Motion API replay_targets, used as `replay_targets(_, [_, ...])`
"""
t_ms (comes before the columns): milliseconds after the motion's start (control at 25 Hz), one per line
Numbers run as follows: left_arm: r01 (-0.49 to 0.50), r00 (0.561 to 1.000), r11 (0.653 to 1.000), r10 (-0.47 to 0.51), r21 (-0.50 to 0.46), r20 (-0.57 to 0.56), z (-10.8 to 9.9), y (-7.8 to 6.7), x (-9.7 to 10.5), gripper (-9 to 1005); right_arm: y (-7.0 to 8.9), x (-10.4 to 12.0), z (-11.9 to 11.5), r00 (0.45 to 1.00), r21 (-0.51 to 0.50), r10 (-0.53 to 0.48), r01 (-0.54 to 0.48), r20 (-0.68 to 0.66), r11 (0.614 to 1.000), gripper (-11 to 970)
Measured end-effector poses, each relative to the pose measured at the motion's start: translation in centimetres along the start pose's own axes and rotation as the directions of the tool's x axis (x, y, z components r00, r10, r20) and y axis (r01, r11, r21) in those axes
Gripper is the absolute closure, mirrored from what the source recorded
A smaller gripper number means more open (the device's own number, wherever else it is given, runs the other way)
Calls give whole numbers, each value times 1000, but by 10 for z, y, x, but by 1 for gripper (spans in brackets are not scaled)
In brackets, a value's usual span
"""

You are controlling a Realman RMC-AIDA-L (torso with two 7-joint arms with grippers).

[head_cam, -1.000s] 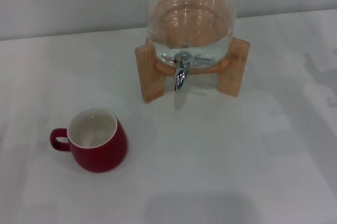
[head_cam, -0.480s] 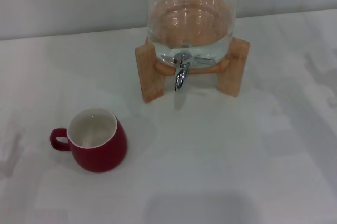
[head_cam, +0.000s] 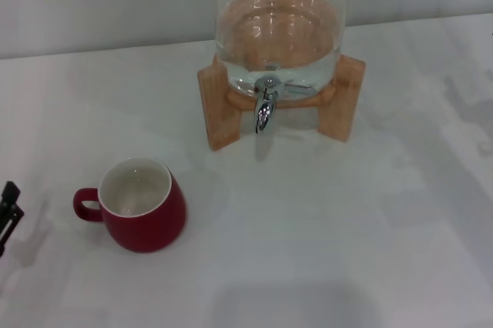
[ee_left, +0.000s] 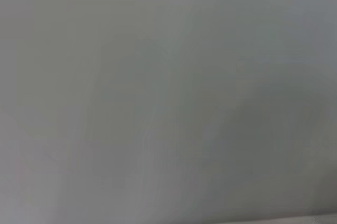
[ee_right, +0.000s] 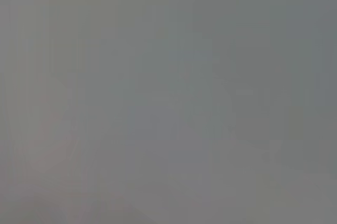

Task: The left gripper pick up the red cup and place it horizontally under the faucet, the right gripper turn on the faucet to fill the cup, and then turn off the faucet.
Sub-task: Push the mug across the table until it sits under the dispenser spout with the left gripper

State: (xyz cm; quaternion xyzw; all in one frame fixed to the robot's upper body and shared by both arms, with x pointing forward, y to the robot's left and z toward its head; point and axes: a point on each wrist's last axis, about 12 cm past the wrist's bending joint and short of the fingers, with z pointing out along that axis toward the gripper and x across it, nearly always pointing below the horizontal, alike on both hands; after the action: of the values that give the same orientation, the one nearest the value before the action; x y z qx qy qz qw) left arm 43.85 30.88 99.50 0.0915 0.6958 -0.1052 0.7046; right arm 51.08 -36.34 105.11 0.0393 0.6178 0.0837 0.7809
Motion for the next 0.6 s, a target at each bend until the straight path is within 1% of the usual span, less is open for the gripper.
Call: replay_targets(600, [-9, 999, 995, 14, 103, -51, -5, -14, 7, 115, 1, 0, 1, 1000, -3, 0, 0, 4, 1000, 118])
